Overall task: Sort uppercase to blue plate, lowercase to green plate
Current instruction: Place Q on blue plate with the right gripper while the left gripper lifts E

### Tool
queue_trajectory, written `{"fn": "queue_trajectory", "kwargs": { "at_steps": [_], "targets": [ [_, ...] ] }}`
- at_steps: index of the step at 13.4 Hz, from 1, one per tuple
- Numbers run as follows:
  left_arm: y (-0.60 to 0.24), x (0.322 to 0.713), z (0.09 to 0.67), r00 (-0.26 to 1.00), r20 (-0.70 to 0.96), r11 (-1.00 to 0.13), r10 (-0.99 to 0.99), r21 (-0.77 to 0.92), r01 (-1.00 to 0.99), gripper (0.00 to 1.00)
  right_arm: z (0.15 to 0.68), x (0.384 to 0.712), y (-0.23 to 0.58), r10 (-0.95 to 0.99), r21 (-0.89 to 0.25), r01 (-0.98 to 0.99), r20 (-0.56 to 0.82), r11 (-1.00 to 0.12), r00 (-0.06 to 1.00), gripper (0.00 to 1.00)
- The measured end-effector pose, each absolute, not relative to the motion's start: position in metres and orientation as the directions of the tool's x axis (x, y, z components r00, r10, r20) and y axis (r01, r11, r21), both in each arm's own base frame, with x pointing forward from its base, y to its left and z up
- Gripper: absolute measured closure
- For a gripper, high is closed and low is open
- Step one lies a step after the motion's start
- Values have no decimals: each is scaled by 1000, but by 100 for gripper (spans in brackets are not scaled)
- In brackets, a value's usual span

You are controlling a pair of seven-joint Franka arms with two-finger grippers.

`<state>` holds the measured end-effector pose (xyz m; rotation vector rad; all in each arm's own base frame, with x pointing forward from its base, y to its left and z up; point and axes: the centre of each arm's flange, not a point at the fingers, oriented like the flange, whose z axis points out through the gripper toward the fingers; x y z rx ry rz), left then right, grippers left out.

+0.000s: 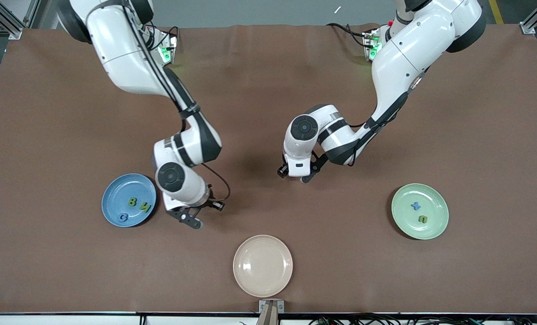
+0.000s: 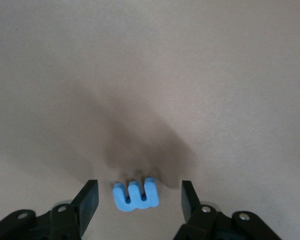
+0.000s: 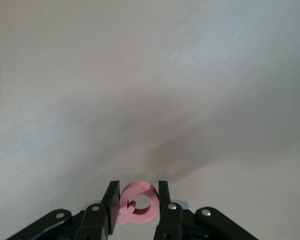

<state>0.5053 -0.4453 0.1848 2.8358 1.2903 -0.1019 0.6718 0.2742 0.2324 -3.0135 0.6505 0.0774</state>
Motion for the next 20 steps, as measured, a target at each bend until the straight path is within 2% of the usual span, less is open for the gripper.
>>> {"fn": "queue_trajectory", "kwargs": {
  "at_steps": [4, 7, 12, 16, 17, 20],
  "targets": [
    [-447, 502, 183, 634, -68, -636, 770, -15, 771, 30, 267, 699, 167, -263, -22, -266, -84, -964, 961, 65],
    [-448, 500, 181, 624, -64, -626, 779, -22, 780, 33, 268, 706, 104, -166, 11, -165, -92, -986, 982, 65],
    [-449, 497, 173, 615, -56, -617, 786, -34, 786, 37, 239, 695, 23, -25, 0, -25, -131, -1000, 991, 65],
    [-451, 496, 173, 618, -55, -620, 785, -33, 784, 41, 218, 681, -10, 31, -11, 29, -130, -1000, 991, 65],
    [-453, 496, 174, 618, -55, -620, 784, -31, 784, 45, 216, 679, -14, 29, -12, 28, -132, -1000, 991, 64],
    [-454, 496, 175, 614, -54, -616, 787, -27, 787, 56, 216, 679, -22, 22, -12, 21, -127, -1000, 992, 40]
  ]
}}
